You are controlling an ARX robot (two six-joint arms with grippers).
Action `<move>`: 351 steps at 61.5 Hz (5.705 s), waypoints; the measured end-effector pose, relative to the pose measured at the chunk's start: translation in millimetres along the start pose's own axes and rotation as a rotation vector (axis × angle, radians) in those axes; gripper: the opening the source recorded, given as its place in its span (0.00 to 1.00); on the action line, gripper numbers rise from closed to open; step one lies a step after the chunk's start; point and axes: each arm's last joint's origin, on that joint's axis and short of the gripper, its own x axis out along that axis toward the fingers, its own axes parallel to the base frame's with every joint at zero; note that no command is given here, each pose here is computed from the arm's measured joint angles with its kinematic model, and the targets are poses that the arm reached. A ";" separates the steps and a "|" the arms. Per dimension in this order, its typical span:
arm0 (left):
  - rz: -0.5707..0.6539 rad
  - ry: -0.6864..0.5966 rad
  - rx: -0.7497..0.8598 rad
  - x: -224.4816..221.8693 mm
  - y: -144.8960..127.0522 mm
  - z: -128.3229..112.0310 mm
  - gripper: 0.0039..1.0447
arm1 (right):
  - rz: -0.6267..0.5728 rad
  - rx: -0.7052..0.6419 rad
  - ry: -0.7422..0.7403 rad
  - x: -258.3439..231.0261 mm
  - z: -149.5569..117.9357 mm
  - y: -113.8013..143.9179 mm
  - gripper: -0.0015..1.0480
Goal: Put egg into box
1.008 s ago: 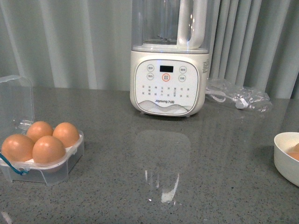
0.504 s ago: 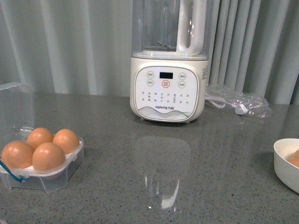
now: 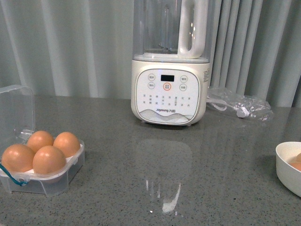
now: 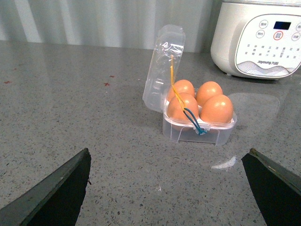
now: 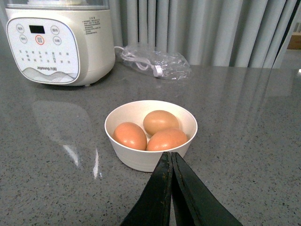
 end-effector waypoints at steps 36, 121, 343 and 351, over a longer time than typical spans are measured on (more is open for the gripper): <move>0.000 0.000 0.000 0.0 0.0 0.0 0.94 | 0.000 0.000 0.002 -19.3 -2.7 0.1 0.03; 0.218 0.350 0.021 2.8 -2.1 -8.9 0.94 | 0.000 0.003 0.006 -19.4 -3.2 0.1 0.93; 0.011 0.033 0.009 25.0 23.3 59.7 0.26 | 0.000 0.003 0.007 -19.4 -3.2 0.1 0.93; 0.009 0.030 -0.001 20.8 16.3 43.1 0.03 | 0.000 0.003 0.007 -19.4 -3.2 0.1 0.93</move>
